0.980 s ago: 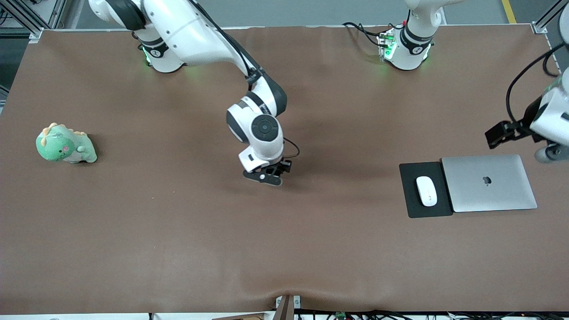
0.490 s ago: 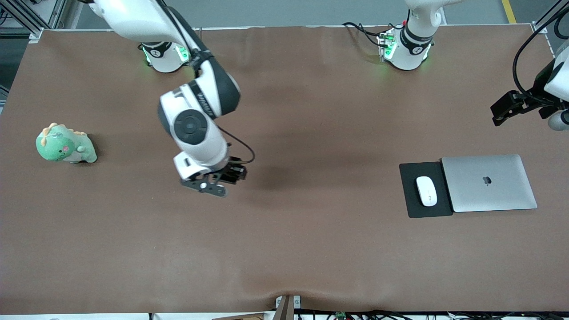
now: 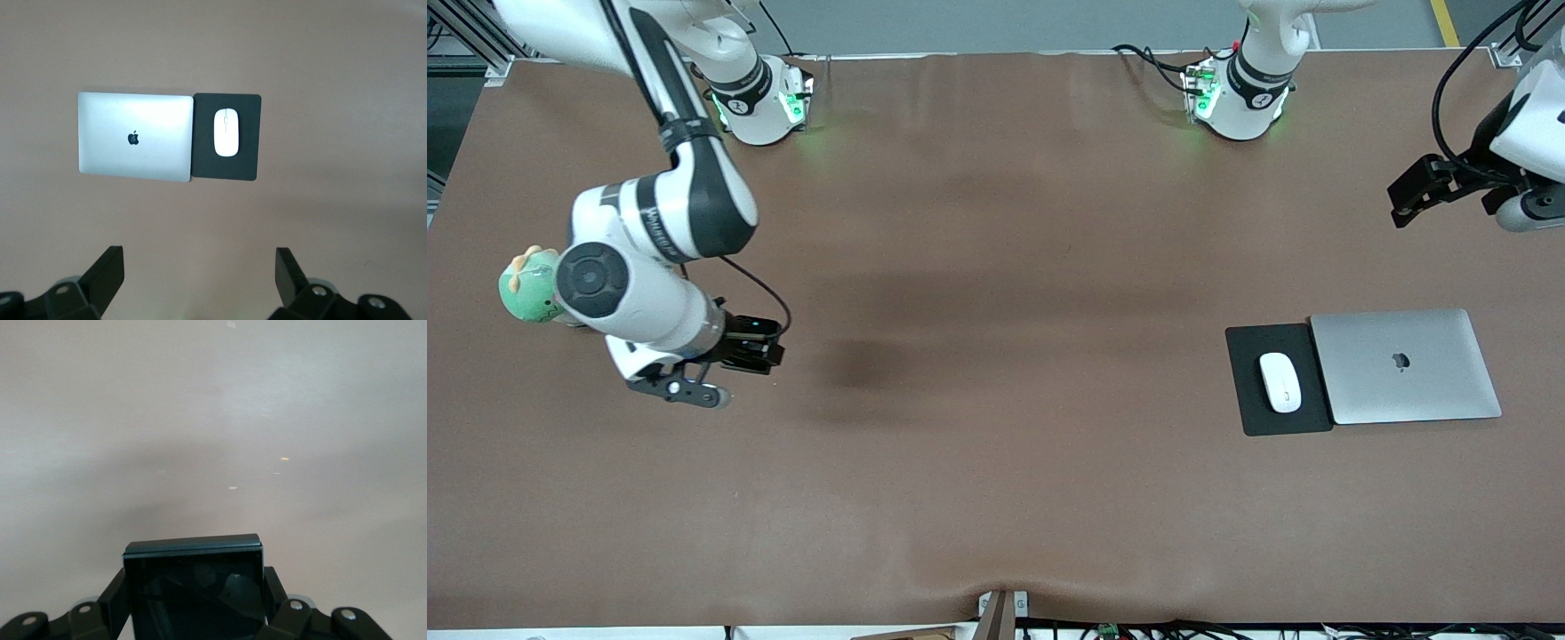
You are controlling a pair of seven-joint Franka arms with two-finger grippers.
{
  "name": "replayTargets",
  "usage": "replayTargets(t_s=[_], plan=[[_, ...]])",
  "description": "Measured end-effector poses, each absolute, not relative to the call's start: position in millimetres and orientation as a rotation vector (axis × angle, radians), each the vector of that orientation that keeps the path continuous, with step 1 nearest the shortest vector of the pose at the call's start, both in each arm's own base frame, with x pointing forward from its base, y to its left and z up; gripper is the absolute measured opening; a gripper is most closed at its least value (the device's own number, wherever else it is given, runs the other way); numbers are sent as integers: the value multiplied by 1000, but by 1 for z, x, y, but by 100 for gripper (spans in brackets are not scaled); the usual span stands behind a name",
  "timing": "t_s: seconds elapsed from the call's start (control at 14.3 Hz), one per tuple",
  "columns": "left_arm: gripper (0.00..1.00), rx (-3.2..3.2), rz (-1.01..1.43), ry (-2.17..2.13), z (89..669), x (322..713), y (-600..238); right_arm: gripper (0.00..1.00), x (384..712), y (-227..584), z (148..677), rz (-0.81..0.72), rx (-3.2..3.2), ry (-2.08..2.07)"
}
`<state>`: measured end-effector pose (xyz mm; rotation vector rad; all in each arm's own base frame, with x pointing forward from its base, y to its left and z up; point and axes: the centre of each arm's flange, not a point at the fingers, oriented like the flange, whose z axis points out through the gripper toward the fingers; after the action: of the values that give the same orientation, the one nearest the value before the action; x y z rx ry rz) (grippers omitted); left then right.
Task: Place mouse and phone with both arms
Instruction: 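Carry the black phone with the right gripper beside the green plush toy, then lower the phone onto the table and open the right gripper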
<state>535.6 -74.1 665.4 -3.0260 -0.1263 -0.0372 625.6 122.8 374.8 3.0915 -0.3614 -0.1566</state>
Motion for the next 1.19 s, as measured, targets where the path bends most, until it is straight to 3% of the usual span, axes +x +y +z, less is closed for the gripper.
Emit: replayTargets(t_s=[0.28, 0.63, 1.19], plan=[[100, -3023, -29, -135, 664, 530, -71, 81, 620, 18, 342, -256, 3105, -282], [100, -3022, -19, -134, 661, 530, -71, 81, 600, -96, 309, -220, 3150, -155], [100, -3034, -20, -69, 653, 533, -72, 81, 565, -160, 224, -137, 3159, -98]])
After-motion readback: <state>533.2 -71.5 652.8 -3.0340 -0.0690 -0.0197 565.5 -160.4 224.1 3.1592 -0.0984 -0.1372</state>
